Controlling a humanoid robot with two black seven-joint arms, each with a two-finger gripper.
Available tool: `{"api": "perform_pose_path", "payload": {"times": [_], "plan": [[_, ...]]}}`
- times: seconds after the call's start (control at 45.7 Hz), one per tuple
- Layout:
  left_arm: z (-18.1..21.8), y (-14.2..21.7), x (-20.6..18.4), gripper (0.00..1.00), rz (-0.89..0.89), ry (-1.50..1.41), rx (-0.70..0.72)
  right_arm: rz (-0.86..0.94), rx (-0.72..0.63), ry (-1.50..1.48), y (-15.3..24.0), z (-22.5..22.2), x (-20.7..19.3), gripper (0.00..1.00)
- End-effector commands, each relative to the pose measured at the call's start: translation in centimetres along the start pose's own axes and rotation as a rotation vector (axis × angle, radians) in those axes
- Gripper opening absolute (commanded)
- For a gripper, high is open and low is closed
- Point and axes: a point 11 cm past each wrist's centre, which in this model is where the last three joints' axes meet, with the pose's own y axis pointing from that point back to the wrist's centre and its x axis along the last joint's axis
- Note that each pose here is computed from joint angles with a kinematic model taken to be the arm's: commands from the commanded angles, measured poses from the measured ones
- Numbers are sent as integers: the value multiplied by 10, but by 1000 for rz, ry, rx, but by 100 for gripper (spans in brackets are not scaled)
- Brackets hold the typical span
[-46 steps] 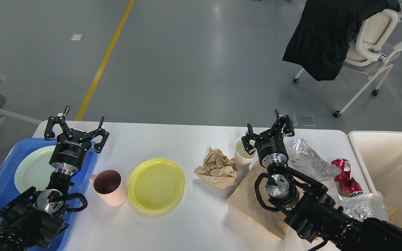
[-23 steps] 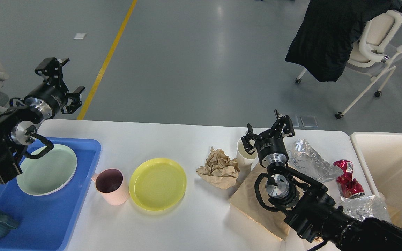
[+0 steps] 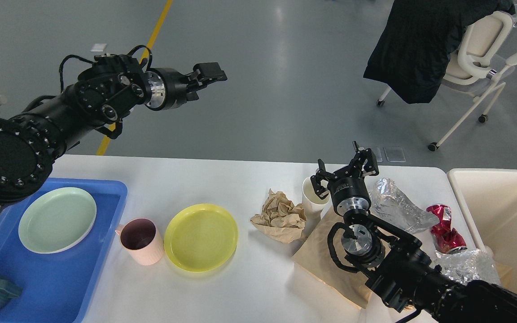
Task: Tidy desktop
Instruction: 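Raise the left arm and swing the left gripper above the yellow plate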
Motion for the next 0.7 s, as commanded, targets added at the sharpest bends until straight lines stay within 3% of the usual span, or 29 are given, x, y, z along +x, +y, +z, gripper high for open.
{"api": "perform_pose_path", "payload": {"times": [0.0,0.109,0.284,0.415,0.568,0.678], "plan": [[37,-6,-15,100,-130,-149,26,-1,0,-1,0,0,0,100],[32,-2,-24,100,-256,-277,146,-1,0,-1,0,0,0,100],[-14,19,-28,100,-416,-351,370,0,0,0,0,0,0,100],[-23,32,-49,100,-520,-270,387,0,0,0,0,0,0,100],[-3,61,-122,100,-781,-145,349,-1,0,-1,0,0,0,100],[-2,78,-134,100,-837,-115,360,-1,0,-1,0,0,0,100]]}}
